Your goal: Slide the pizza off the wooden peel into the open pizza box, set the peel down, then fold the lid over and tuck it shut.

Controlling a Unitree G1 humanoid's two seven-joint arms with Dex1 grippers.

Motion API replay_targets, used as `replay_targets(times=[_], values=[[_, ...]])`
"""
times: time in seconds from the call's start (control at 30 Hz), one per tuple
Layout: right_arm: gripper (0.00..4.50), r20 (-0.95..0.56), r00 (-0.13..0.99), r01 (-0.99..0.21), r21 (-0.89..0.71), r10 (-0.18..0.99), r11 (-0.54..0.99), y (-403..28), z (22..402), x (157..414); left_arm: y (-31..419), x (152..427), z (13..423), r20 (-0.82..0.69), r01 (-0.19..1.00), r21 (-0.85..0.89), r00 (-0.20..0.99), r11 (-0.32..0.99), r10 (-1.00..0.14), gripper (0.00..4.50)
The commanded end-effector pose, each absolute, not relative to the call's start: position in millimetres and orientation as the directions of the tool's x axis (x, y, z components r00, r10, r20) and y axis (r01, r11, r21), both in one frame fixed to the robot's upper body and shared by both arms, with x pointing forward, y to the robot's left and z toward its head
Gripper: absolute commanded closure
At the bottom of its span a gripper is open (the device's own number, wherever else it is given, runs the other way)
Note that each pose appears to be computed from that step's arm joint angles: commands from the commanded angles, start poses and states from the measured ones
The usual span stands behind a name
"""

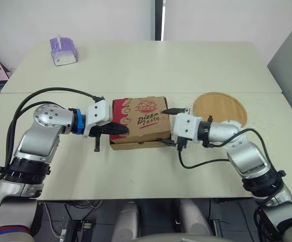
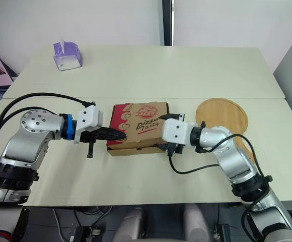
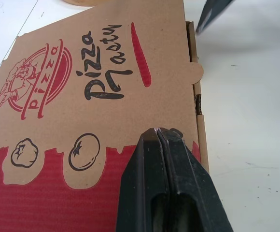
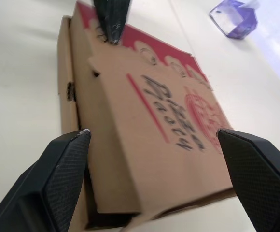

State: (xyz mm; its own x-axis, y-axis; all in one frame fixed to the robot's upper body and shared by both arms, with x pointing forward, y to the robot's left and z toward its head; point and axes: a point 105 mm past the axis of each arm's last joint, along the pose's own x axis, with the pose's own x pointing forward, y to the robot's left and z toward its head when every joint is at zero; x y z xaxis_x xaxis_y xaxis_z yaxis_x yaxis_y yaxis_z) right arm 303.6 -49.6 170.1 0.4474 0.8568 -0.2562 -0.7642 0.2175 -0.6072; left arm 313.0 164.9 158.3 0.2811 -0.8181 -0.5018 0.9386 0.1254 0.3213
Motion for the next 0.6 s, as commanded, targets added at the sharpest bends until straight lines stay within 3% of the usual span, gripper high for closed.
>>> replay_targets(times=[0.03,0.23,0.27,0.4,0.6], values=[[0.02,-0.182,0.434,-0.766,-0.59,0.882,0.255,-56.2,196.0,298.5,166.9,311.4,162.8,-0.509,0.929,0.35,0.293,0.117,-0.81,4.5],[0.02,-0.181,0.578,-0.737,-0.534,0.796,0.415,-90.4,195.7,332.7,166.9,311.2,162.5,-0.507,0.928,0.352,0.296,0.119,-0.809,4.5],[0.19,-0.203,0.598,-0.729,-0.54,0.776,0.42,-95.3,189.5,337.8,167.0,311.1,162.6,-0.507,0.928,0.352,0.297,0.12,-0.809,4.5],[1.3,-0.297,0.582,-0.745,-0.569,0.757,0.35,-98.5,163.1,340.6,168.0,310.8,163.7,-0.507,0.927,0.355,0.301,0.123,-0.808,4.5],[3.53,-0.319,0.449,-0.831,-0.492,0.834,0.259,-74.3,149.6,318.8,169.5,311.0,164.4,-0.508,0.925,0.358,0.307,0.128,-0.805,4.5]])
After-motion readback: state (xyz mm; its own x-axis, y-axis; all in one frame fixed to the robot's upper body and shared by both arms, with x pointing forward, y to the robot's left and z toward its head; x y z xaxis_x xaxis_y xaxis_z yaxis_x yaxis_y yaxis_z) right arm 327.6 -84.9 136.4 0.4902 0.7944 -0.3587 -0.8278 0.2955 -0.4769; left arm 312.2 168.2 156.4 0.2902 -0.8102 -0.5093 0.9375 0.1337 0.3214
